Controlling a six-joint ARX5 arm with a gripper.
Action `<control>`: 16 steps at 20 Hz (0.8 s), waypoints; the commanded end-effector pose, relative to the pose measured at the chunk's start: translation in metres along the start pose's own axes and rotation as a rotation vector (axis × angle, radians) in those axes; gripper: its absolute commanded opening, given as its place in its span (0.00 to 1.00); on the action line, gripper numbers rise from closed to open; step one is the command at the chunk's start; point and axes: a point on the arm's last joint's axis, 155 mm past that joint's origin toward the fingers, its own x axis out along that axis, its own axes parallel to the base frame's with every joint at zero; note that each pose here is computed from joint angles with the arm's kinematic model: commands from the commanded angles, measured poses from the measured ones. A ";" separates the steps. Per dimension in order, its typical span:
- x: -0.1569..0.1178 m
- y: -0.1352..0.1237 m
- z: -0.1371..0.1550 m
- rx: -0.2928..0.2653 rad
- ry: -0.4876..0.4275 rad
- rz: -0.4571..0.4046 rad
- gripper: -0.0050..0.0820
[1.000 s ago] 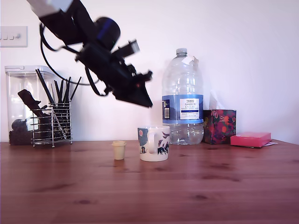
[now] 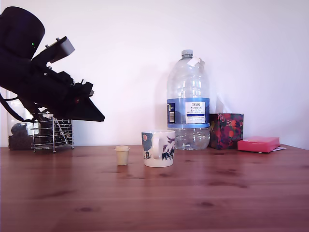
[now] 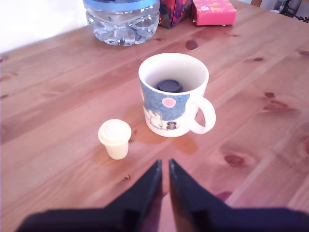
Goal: Pick up the coffee capsules from the table one by one and drop them inside the nearest coffee cup
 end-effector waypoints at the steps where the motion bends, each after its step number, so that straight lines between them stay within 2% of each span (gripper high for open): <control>1: 0.006 0.001 -0.011 0.000 0.015 -0.002 0.70; 2: 0.009 0.003 -0.012 0.010 0.012 0.006 0.86; 3: 0.012 0.005 -0.014 0.022 0.007 0.011 0.90; 10: 0.040 0.016 -0.025 0.055 -0.074 0.027 0.90; 16: 0.070 0.032 -0.033 0.051 -0.064 0.044 0.90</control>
